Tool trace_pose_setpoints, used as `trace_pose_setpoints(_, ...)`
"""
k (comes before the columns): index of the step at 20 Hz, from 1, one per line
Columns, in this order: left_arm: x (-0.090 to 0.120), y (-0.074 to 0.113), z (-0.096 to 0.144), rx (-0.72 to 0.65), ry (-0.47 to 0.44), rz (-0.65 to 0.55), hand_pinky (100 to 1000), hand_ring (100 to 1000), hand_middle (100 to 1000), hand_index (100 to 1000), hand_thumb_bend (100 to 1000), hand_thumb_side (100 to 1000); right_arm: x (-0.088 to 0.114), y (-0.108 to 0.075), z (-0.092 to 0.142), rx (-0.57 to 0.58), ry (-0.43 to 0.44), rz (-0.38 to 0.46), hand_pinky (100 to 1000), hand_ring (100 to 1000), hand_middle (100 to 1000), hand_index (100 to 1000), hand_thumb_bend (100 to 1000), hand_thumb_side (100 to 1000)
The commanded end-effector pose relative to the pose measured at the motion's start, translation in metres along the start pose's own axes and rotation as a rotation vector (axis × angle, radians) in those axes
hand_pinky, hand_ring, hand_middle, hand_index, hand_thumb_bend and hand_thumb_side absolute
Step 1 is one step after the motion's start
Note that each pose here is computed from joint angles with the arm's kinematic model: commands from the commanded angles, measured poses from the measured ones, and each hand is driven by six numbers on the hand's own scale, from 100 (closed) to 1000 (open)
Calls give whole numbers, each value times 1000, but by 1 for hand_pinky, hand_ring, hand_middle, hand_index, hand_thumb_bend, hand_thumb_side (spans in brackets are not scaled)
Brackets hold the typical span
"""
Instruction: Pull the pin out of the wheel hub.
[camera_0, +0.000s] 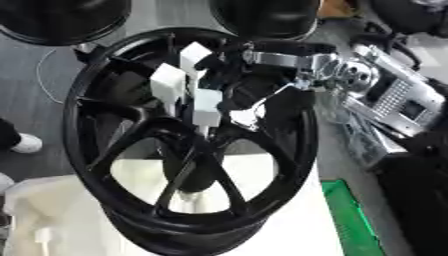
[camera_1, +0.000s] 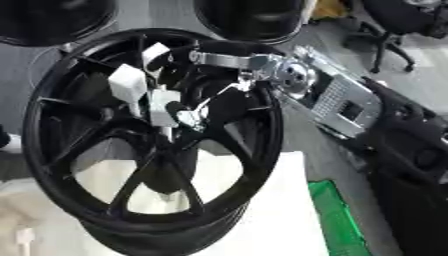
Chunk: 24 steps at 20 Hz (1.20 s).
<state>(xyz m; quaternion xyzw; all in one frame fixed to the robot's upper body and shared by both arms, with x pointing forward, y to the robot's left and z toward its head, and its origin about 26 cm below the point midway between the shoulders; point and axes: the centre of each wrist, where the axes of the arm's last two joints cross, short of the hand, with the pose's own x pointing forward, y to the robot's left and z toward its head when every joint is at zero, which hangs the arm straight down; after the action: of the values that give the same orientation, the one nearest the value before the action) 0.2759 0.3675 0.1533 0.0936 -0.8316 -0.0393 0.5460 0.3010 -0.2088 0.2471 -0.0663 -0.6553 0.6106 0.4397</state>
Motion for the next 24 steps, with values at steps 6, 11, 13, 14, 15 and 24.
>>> trace_pose_setpoints(6, 10, 3, -3, -3, -30, -24, 586, 727, 677, 716, 100, 795, 1, -1, 3, -18, 10, 17, 854, 997, 813, 943, 100, 283)
trace_pose_setpoints(11, 10, 3, -3, -3, -30, -26, 586, 727, 677, 716, 100, 797, -1, 1, 3, -24, 24, 14, 858, 995, 808, 944, 100, 262)
trace_pose_setpoints(13, 10, 2, -4, -4, -30, -25, 586, 728, 677, 716, 100, 798, -1, 3, 3, -19, 28, 11, 857, 993, 806, 943, 100, 283)
trace_pose_setpoints(14, 10, 2, -4, -5, -29, -24, 586, 728, 677, 716, 100, 798, -2, 4, 3, -17, 30, 10, 857, 993, 805, 943, 100, 284)
trace_pose_setpoints(15, 10, 2, -4, -5, -29, -24, 586, 728, 677, 716, 100, 798, -2, 4, 3, -16, 33, 10, 857, 993, 805, 944, 100, 283)
trace_pose_setpoints(24, 9, 2, -3, -1, -22, -25, 586, 728, 677, 715, 100, 802, -3, 4, 4, -38, 41, -3, 854, 990, 802, 942, 100, 272)
